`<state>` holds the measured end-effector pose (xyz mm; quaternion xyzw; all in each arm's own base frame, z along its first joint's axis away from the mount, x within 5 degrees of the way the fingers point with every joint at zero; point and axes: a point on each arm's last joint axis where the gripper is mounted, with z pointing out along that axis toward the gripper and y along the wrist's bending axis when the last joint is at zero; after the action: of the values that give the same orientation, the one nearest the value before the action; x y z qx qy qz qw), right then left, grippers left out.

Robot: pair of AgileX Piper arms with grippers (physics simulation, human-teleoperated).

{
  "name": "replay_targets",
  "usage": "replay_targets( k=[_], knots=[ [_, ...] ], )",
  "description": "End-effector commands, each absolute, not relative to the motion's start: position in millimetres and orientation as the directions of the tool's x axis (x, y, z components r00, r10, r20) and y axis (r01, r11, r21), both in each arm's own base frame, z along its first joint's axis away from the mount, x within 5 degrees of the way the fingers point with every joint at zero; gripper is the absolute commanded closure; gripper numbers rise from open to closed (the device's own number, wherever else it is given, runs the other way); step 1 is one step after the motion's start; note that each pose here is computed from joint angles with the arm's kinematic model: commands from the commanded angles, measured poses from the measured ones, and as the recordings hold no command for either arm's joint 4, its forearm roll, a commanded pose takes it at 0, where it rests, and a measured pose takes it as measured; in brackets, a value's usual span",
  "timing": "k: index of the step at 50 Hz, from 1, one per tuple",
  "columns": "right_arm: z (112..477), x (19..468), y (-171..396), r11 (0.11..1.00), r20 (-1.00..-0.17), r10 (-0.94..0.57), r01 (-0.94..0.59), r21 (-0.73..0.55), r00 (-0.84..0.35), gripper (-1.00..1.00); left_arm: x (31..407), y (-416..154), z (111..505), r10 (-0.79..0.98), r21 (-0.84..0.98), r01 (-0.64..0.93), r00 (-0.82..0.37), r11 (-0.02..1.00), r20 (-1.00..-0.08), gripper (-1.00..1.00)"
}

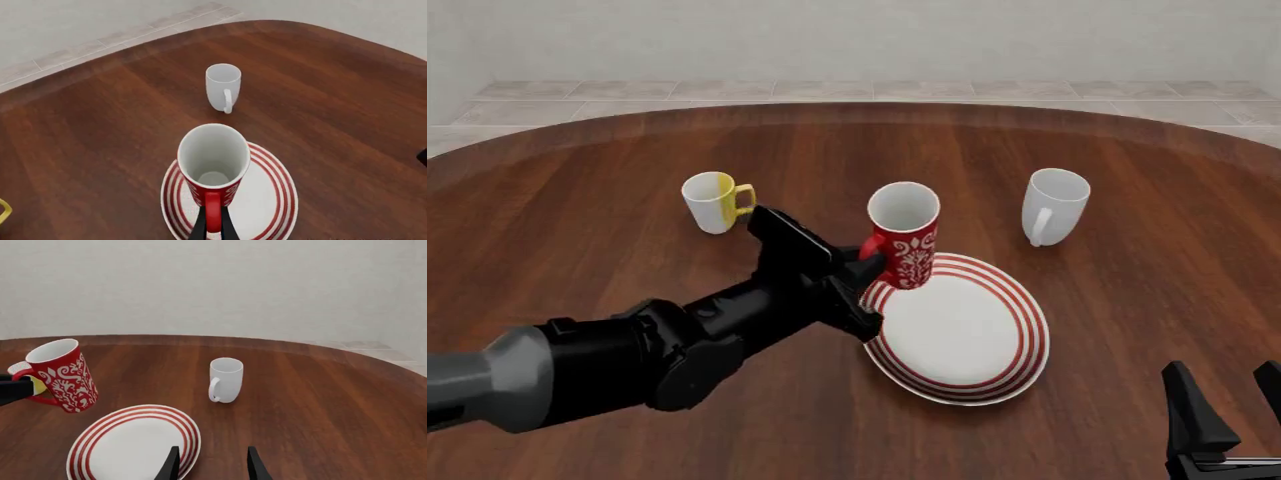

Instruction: Pick up the red mug and put it on the plate

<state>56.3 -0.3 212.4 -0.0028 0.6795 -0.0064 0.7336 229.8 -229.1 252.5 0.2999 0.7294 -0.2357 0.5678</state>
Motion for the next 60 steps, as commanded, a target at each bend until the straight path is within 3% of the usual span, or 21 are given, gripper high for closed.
replay_targets(
  k=[1,60],
  knots=[
    [213,56,0,1.0,-0.997,-0.013,0.005,-0.012,0.078,-1.0,231,-233,250,0.184,0.027,0.715,-0.144,0.698,-0.972,1.0],
    [212,56,0,1.0,-0.997,-0.008,0.005,-0.007,0.077,-1.0,231,-285,212,0.229,0.013,0.779,-0.168,0.627,-0.959,1.0]
  ],
)
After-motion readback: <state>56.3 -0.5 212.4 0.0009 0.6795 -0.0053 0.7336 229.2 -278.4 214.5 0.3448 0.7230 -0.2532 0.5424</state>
